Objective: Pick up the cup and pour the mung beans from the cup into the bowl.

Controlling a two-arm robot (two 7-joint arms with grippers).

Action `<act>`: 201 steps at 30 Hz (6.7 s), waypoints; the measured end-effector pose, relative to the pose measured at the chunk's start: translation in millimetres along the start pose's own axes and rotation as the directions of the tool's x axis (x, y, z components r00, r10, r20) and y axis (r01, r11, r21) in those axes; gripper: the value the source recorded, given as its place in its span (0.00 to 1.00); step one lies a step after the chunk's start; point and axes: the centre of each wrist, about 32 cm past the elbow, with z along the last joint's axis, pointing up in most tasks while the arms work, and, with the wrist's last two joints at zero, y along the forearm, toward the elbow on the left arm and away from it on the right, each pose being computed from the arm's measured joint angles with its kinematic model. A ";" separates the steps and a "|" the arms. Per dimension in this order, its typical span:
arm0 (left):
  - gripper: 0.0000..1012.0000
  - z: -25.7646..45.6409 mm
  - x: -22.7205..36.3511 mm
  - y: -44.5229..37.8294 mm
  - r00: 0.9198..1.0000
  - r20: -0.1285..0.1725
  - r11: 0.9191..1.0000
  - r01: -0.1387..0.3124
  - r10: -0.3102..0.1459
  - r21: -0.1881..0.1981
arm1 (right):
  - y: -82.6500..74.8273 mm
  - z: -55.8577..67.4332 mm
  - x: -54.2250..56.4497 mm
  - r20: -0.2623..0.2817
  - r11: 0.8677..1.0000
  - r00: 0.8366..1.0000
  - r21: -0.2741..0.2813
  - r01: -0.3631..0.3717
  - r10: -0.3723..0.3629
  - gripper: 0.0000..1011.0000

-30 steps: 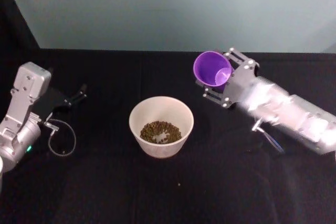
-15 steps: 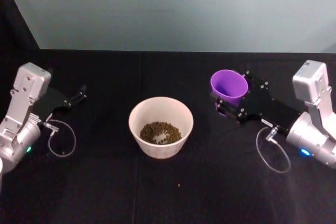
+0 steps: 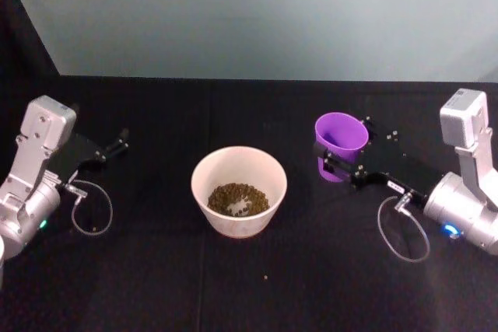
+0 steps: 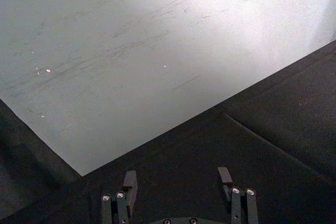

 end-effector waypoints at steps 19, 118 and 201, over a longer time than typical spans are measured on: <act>0.99 0.0 0.0 0.0 1.000 0.000 1.000 0.000 0.000 0.000 | -4.3 -4.6 -0.3 0.000 1.000 1.000 0.010 -0.015 0.015 0.73; 0.99 0.0 0.1 0.0 1.000 0.000 1.000 0.000 0.000 0.000 | -36.2 0.1 -13.4 -0.117 0.972 0.966 0.007 0.234 -0.232 0.99; 0.99 0.0 0.0 0.0 1.000 0.000 1.000 0.000 0.000 0.000 | -32.3 -13.2 -24.6 -0.084 0.892 0.888 -0.058 0.448 -0.451 0.99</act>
